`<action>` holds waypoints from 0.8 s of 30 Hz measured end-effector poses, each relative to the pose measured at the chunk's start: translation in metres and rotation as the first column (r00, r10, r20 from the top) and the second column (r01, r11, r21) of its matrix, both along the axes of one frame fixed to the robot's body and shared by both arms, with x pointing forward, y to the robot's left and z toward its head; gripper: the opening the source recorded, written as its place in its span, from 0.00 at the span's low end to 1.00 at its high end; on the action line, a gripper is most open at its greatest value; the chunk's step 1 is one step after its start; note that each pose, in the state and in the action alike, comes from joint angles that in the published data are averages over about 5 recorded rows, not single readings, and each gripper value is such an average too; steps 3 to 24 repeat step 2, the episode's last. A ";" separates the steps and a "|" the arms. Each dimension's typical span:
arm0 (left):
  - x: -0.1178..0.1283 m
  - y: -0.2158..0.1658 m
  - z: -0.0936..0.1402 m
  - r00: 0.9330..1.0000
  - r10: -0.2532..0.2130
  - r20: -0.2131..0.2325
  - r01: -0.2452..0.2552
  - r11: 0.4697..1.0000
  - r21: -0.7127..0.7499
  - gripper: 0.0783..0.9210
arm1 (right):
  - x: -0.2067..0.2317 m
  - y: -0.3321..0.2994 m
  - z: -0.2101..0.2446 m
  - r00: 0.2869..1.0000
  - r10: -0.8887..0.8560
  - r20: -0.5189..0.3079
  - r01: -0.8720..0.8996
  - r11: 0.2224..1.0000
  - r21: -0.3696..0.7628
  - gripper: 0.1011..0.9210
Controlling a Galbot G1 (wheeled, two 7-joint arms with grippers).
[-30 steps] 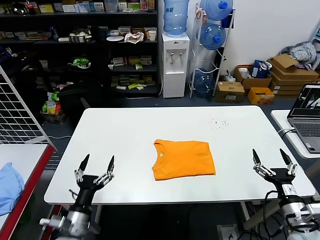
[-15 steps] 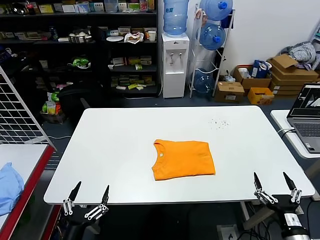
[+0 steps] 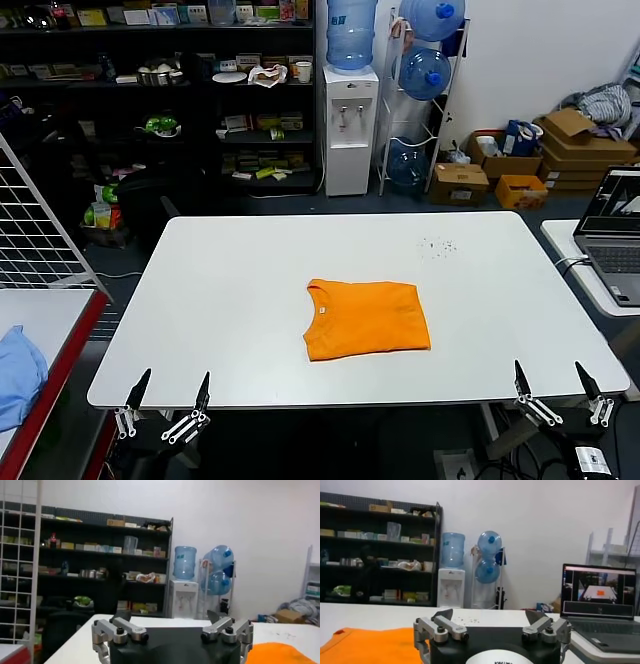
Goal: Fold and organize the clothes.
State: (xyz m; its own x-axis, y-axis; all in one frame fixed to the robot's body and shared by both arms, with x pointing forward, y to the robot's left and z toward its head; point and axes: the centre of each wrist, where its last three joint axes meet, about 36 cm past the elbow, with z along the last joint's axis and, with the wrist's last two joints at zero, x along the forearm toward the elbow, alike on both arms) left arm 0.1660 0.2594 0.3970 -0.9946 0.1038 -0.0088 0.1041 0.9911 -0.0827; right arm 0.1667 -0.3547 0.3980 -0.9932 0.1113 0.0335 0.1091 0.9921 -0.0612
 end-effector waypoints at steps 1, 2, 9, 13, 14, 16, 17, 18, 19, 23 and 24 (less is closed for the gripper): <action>0.000 0.000 0.000 1.000 0.002 -0.001 -0.002 1.000 -0.001 1.00 | 0.000 0.000 0.000 1.000 -0.001 0.000 0.001 1.000 0.000 1.00; -0.001 -0.001 0.000 1.000 0.003 -0.003 -0.003 1.000 -0.002 1.00 | -0.001 0.000 0.000 1.000 -0.002 -0.001 0.002 1.000 0.000 1.00; -0.001 -0.001 0.000 1.000 0.003 -0.003 -0.003 1.000 -0.002 1.00 | -0.001 0.000 0.000 1.000 -0.002 -0.001 0.002 1.000 0.000 1.00; -0.001 -0.001 0.000 1.000 0.003 -0.003 -0.003 1.000 -0.002 1.00 | -0.001 0.000 0.000 1.000 -0.002 -0.001 0.002 1.000 0.000 1.00; -0.001 -0.001 0.000 1.000 0.003 -0.003 -0.003 1.000 -0.002 1.00 | -0.001 0.000 0.000 1.000 -0.002 -0.001 0.002 1.000 0.000 1.00; -0.001 -0.001 0.000 1.000 0.003 -0.003 -0.003 1.000 -0.002 1.00 | -0.001 0.000 0.000 1.000 -0.002 -0.001 0.002 1.000 0.000 1.00; -0.001 -0.001 0.000 1.000 0.003 -0.003 -0.003 1.000 -0.002 1.00 | -0.001 0.000 0.000 1.000 -0.002 -0.001 0.002 1.000 0.000 1.00; -0.001 -0.001 0.000 1.000 0.003 -0.003 -0.003 1.000 -0.002 1.00 | -0.001 0.000 0.000 1.000 -0.002 -0.001 0.002 1.000 0.000 1.00; -0.001 -0.001 0.000 1.000 0.003 -0.003 -0.003 1.000 -0.002 1.00 | -0.001 0.000 0.000 1.000 -0.002 -0.001 0.002 1.000 0.000 1.00; -0.001 -0.001 0.000 1.000 0.003 -0.003 -0.003 1.000 -0.002 1.00 | -0.001 0.000 0.000 1.000 -0.002 -0.001 0.002 1.000 0.000 1.00; -0.001 -0.001 0.000 1.000 0.003 -0.003 -0.003 1.000 -0.002 1.00 | -0.001 0.000 0.000 1.000 -0.002 -0.001 0.002 1.000 0.000 1.00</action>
